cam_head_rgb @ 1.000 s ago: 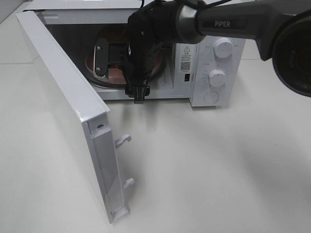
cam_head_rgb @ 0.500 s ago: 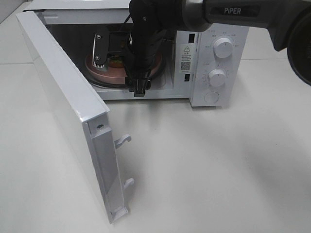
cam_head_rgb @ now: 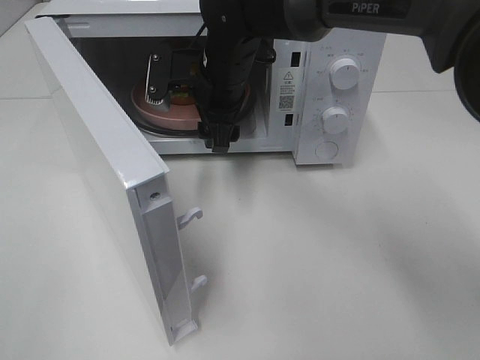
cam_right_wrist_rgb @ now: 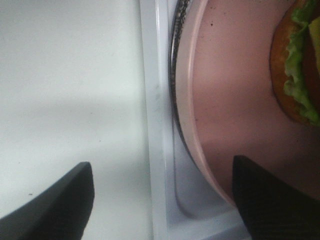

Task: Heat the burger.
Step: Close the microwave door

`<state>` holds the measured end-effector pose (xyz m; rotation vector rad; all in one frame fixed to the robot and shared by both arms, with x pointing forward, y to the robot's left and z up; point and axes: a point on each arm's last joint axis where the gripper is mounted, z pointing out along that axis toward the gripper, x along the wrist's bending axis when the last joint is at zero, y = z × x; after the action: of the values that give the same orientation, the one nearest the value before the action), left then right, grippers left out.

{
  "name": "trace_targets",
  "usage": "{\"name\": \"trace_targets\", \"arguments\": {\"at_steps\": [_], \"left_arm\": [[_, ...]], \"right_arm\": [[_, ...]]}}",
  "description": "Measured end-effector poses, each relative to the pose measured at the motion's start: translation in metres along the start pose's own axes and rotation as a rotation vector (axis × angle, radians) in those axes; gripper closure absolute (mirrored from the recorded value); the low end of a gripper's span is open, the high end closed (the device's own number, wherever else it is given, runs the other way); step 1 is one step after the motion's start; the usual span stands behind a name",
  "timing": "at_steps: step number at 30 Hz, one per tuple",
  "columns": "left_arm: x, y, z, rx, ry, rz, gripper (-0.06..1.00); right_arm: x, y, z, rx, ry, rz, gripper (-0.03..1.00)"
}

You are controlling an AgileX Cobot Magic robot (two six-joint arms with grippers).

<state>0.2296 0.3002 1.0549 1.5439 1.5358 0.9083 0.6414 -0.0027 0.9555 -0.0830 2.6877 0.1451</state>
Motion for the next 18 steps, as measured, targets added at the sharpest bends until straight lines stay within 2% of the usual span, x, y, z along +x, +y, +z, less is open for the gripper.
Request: {"name": "trace_targets", "arguments": {"at_steps": [7,11,18], "left_arm": [[0.000,0.000,0.000,0.000,0.000,0.000,-0.04],[0.000,0.000,0.000,0.000,0.000,0.000,-0.04],[0.000,0.000,0.000,0.000,0.000,0.000,-0.04]], "right_arm": [[0.006,0.000,-0.002,0.025,0.036,-0.006,0.20],[0.021,-0.005,-0.007,0.022,0.066,-0.009,0.20],[0.034,-0.015,-0.026,0.011,0.063,-0.012,0.20]]}}
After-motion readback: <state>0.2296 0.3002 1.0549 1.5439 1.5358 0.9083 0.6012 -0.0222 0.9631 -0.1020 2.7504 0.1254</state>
